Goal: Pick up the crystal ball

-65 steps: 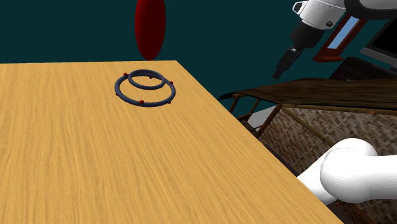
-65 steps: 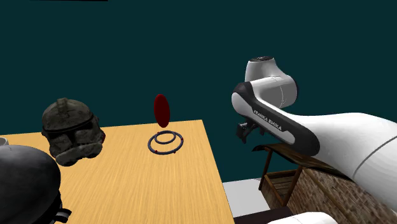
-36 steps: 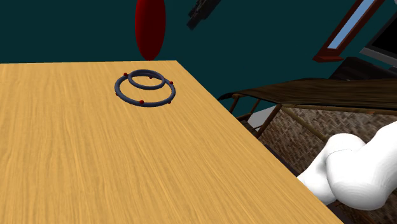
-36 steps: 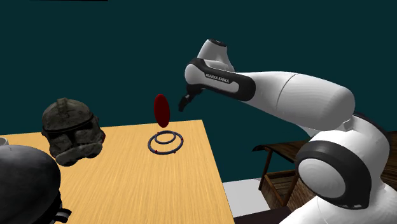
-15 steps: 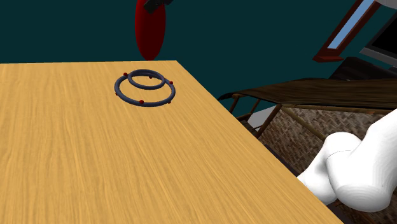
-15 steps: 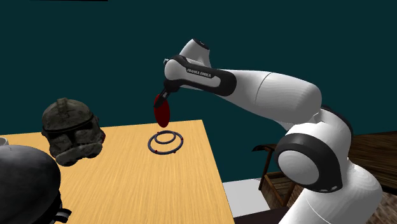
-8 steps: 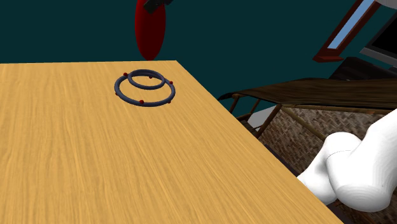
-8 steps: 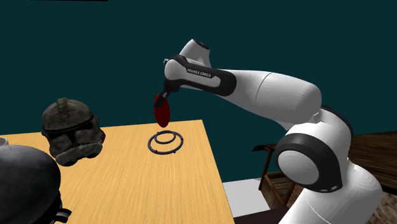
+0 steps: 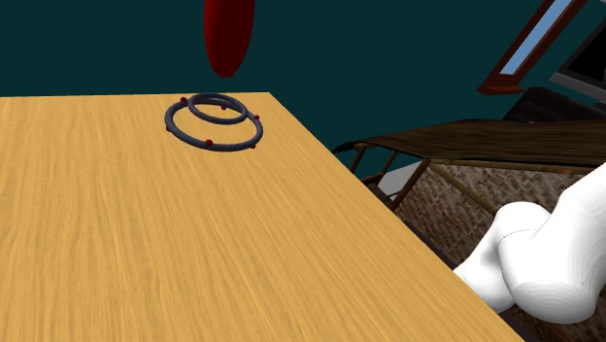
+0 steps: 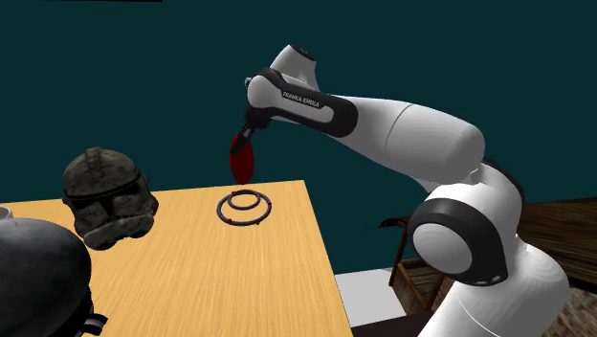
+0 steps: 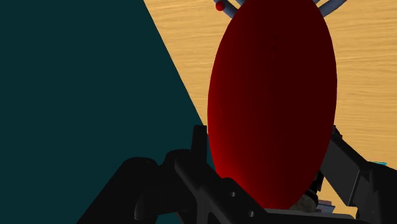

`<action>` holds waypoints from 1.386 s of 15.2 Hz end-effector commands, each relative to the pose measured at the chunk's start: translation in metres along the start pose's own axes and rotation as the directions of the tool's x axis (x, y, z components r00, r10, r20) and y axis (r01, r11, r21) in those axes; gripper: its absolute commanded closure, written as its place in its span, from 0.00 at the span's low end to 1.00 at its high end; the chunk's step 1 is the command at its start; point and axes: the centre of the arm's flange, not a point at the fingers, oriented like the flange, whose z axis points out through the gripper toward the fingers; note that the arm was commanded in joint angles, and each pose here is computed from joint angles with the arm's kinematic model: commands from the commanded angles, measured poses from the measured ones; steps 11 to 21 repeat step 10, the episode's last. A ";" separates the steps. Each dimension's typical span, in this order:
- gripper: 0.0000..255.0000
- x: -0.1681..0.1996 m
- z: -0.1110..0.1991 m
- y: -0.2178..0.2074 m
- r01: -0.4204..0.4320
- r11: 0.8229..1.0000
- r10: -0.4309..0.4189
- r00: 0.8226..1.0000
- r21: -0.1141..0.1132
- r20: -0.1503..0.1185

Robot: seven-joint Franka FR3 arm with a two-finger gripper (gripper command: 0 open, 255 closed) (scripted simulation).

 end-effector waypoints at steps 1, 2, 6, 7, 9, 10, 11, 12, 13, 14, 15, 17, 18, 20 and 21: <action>1.00 0.007 -0.010 0.001 0.000 1.000 0.000 1.000 -0.001 -0.001; 1.00 0.010 -0.014 0.002 0.000 1.000 0.000 1.000 -0.001 -0.001; 1.00 0.023 -0.031 0.005 0.000 1.000 0.000 1.000 -0.001 -0.001; 1.00 0.026 -0.035 0.006 0.000 1.000 0.000 1.000 -0.001 -0.001; 1.00 0.030 -0.039 0.007 0.000 1.000 0.000 1.000 -0.001 -0.001; 1.00 0.029 -0.039 0.007 0.000 1.000 0.000 1.000 -0.001 -0.001; 1.00 0.029 -0.039 0.007 0.000 1.000 0.000 1.000 -0.001 -0.001; 1.00 0.029 -0.039 0.007 0.000 1.000 0.000 1.000 -0.001 -0.001; 1.00 0.029 -0.039 0.007 0.000 1.000 0.000 1.000 -0.001 -0.001; 1.00 0.029 -0.039 0.007 0.000 1.000 0.000 1.000 -0.001 -0.001; 1.00 0.029 -0.039 0.007 0.000 1.000 0.000 1.000 -0.001 -0.001; 1.00 0.029 -0.039 0.007 0.000 1.000 0.000 1.000 -0.001 -0.001; 1.00 0.029 -0.039 0.007 0.000 1.000 0.000 1.000 -0.001 -0.001; 1.00 0.029 -0.039 0.007 0.000 1.000 0.000 1.000 -0.001 -0.001; 1.00 0.029 -0.039 0.007 0.000 1.000 0.000 1.000 -0.001 -0.001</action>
